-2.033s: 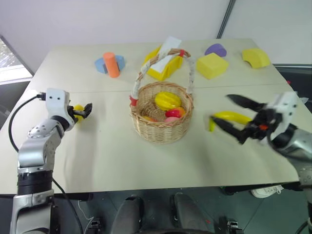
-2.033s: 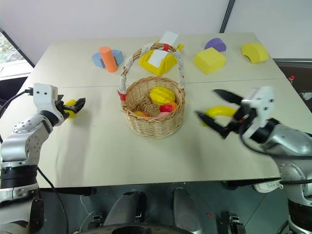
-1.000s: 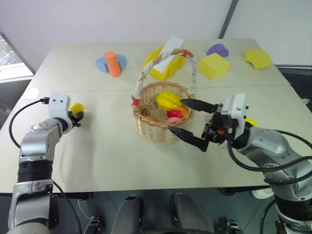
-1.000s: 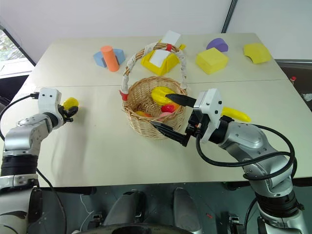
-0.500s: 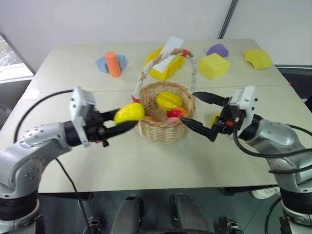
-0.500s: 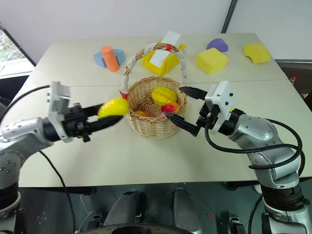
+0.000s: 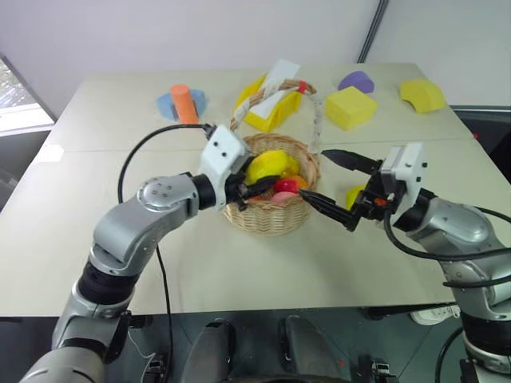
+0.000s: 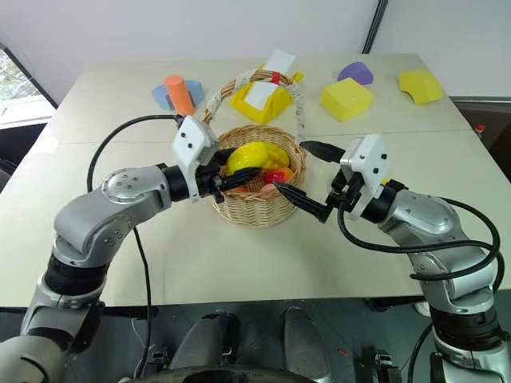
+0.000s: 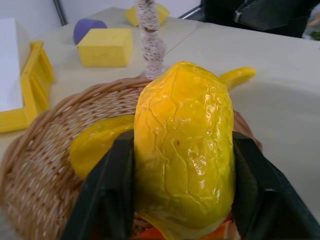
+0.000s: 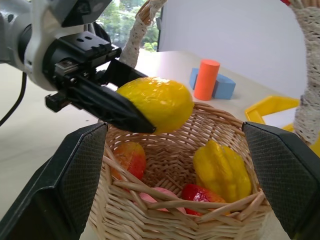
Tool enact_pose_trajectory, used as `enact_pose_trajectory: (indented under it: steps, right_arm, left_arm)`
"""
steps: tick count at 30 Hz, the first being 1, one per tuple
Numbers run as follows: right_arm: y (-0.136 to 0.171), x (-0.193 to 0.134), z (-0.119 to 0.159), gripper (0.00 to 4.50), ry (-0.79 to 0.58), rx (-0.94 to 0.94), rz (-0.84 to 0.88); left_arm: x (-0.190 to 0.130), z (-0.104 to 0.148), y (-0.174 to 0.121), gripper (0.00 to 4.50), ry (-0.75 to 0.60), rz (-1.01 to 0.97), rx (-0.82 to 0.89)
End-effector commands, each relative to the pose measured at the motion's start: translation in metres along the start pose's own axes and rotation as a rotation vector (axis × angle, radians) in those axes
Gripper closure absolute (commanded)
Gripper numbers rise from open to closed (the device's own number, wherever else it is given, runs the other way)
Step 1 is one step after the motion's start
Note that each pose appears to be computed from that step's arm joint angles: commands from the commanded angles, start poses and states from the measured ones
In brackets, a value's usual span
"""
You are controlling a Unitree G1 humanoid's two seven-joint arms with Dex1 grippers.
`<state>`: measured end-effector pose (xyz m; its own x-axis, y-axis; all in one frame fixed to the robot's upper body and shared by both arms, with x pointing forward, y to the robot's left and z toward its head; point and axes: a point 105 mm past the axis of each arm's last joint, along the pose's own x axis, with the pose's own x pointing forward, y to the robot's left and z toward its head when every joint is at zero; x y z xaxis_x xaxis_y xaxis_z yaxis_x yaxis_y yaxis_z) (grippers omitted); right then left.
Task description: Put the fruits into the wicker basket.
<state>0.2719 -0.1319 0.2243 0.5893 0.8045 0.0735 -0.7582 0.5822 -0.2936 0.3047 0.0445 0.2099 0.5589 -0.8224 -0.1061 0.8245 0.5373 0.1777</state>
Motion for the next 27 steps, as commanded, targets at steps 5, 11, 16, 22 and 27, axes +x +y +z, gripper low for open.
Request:
enact_pose_trajectory:
  steps: [5, 11, 16, 22, 27]
  right_arm:
    - [-0.039, -0.031, -0.022, 0.00, 0.210, -0.136, -0.147]
    - [-0.087, -0.075, -0.070, 0.00, 0.615, -0.367, -0.171]
    - [-0.106, -0.075, -0.095, 0.00, 0.703, -0.412, -0.122]
    - [-0.132, -0.072, -0.112, 0.00, 0.756, -0.304, -0.134]
    - [-0.141, -0.071, -0.120, 0.00, 0.748, -0.191, -0.125]
  left_arm:
    - [-0.006, 0.012, -0.003, 0.06, -0.058, -0.025, 0.035]
    - [-0.025, 0.016, -0.025, 0.06, -0.120, -0.214, 0.005]
    - [-0.030, 0.012, -0.032, 0.06, -0.101, -0.289, -0.005]
    - [-0.030, 0.007, -0.039, 0.06, -0.087, -0.308, 0.006]
    - [-0.030, 0.006, -0.039, 0.06, -0.091, -0.288, 0.006]
